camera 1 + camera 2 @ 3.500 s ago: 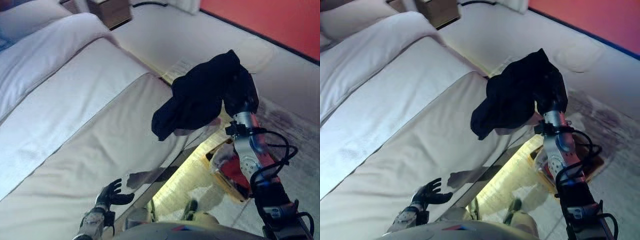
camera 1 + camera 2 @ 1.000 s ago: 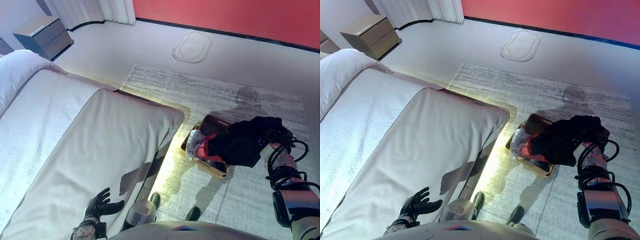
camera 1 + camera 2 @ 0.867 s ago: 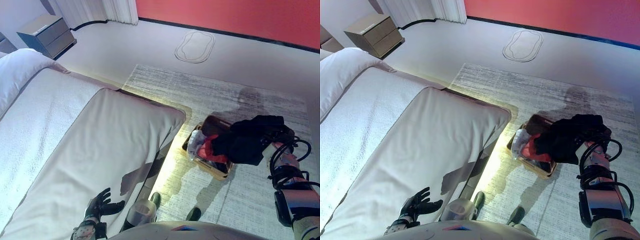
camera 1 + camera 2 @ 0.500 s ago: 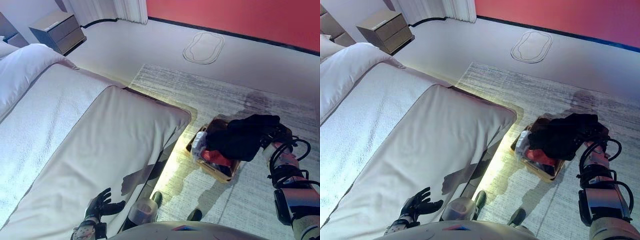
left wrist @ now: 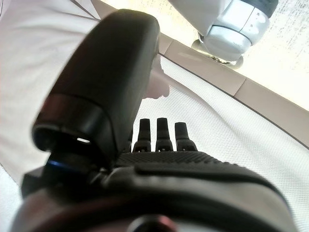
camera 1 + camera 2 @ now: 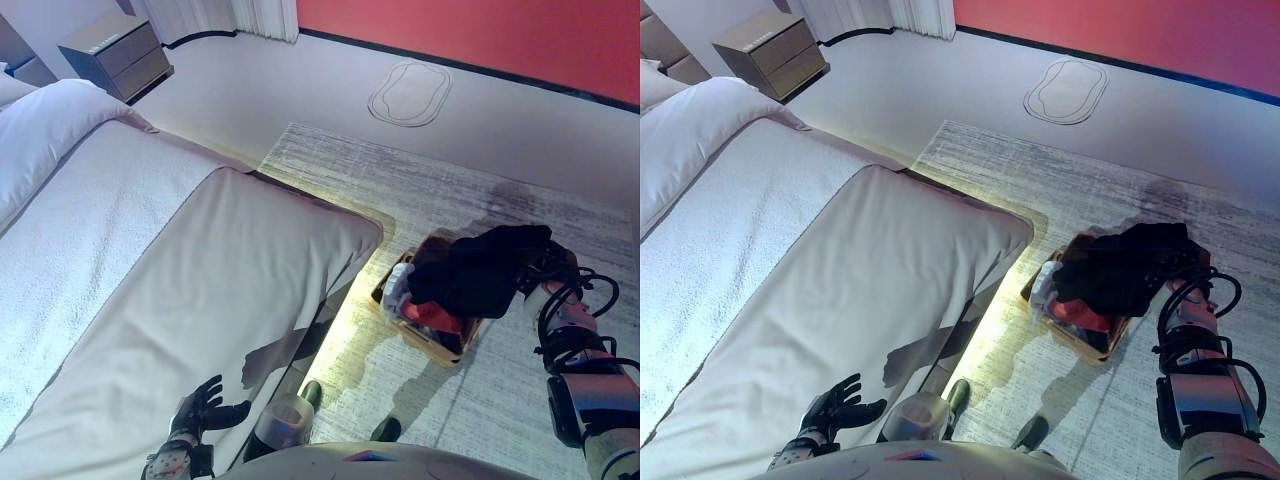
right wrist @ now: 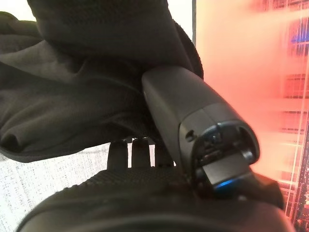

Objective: Pick up the clothes from the bed and place them into the basket

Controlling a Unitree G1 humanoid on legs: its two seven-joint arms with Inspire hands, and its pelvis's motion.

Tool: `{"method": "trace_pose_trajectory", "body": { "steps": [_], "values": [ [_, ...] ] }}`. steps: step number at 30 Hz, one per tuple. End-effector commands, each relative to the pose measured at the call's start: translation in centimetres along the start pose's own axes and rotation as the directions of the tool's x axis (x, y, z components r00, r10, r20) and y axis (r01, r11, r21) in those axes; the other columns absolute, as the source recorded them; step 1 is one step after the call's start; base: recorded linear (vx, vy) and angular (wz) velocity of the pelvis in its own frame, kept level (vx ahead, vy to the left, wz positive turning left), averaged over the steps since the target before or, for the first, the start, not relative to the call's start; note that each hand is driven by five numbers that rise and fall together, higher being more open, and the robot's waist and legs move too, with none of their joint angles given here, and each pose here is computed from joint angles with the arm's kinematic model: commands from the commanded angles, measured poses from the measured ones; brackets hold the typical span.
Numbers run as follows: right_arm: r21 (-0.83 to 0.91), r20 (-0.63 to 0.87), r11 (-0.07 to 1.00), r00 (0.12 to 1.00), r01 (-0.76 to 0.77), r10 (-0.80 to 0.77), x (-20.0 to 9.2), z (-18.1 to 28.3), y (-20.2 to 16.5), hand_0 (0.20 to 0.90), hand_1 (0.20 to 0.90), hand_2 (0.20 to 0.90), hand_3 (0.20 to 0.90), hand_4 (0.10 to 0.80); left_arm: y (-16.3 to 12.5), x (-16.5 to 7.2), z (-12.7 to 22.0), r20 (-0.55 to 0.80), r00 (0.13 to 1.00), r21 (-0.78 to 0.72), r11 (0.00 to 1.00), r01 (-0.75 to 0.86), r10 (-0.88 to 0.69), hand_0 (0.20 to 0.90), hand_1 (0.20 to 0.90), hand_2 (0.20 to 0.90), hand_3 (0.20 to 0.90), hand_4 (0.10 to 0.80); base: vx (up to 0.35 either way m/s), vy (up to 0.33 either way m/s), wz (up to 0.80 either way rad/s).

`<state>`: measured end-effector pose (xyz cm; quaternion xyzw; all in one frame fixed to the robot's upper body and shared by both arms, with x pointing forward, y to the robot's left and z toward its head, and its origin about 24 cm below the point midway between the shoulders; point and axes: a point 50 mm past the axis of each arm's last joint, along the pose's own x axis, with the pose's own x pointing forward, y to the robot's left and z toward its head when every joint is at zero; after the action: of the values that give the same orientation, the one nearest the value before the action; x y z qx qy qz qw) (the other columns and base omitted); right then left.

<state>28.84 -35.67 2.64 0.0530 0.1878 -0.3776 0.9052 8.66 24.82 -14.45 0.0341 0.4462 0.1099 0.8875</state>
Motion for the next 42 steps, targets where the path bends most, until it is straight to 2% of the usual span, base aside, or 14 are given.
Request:
{"method": "trace_pose_trajectory", "body": {
  "steps": [1, 2, 3, 4, 19, 30, 38, 42],
  "values": [
    [0.008, 0.315, 1.0, 0.949, -0.03, 0.026, -0.2, 9.2, 0.1, 0.3, 0.3, 0.3, 0.2, 0.1, 2.1, -0.3, 0.5, 0.047, 0.999, 0.13, 0.991, -0.018, 0.012, 0.9, 0.9, 0.9, 0.9, 0.8, 0.0, 0.0, 0.0],
    [0.007, 0.315, 0.999, 0.949, -0.031, 0.028, -0.2, 9.2, 0.1, 0.3, 0.3, 0.3, 0.2, 0.1, 2.2, -0.3, 0.4, 0.048, 0.999, 0.129, 0.991, -0.019, 0.012, 0.9, 0.9, 0.9, 0.9, 0.8, 0.0, 0.0, 0.0],
    [0.006, 0.318, 0.999, 0.948, -0.032, 0.029, -0.2, 9.3, 0.2, 0.549, 0.549, 0.549, 0.491, 0.391, 2.3, -0.3, 0.4, 0.047, 0.999, 0.128, 0.992, -0.019, 0.013, 0.9, 0.9, 0.9, 0.9, 0.8, 0.0, 0.0, 0.0],
    [0.001, 0.318, 0.999, 0.947, -0.047, 0.044, -0.2, 9.4, 0.4, 0.9, 0.9, 0.9, 0.9, 0.8, 2.3, -0.3, 0.4, 0.047, 0.999, 0.124, 0.992, -0.022, 0.017, 0.9, 0.9, 0.9, 0.9, 0.8, 0.0, 0.0, 0.0],
    [0.006, 0.298, 0.997, 0.952, -0.072, 0.067, -0.1, 9.4, 0.6, 0.9, 0.9, 0.9, 0.9, 0.8, 2.0, -0.1, 0.8, 0.046, 0.999, 0.117, 0.993, -0.013, 0.007, 0.9, 0.9, 0.9, 0.9, 0.8, -0.004, -0.002, 0.01],
    [0.021, 0.216, 0.994, 0.971, -0.111, 0.103, -0.1, 6.1, 1.3, 0.9, 0.9, 0.9, 0.9, 0.8, 1.9, 0.1, 1.1, 0.052, 0.999, 0.104, 0.995, -0.011, 0.005, 0.9, 0.9, 0.9, 0.9, 0.8, -0.028, -0.002, 0.0],
    [0.033, 0.04, 0.984, 0.984, -0.173, 0.172, -1.0, -1.9, 1.7, 0.9, 0.9, 0.9, 0.9, 0.8, 1.3, 0.3, 1.5, 0.064, 0.998, 0.084, 0.996, -0.003, -0.002, 0.9, 0.9, 0.9, 0.9, 0.8, -0.052, -0.01, -0.03],
    [-0.004, -0.107, 0.983, 0.977, -0.186, 0.184, -2.9, -9.0, 0.7, 0.9, 0.9, 0.9, 0.9, 0.8, 0.4, 0.4, 1.7, 0.073, 0.997, 0.072, 0.997, 0.02, -0.025, 0.9, 0.9, 0.9, 0.9, 0.8, -0.062, -0.002, -0.04]
  ]
}}
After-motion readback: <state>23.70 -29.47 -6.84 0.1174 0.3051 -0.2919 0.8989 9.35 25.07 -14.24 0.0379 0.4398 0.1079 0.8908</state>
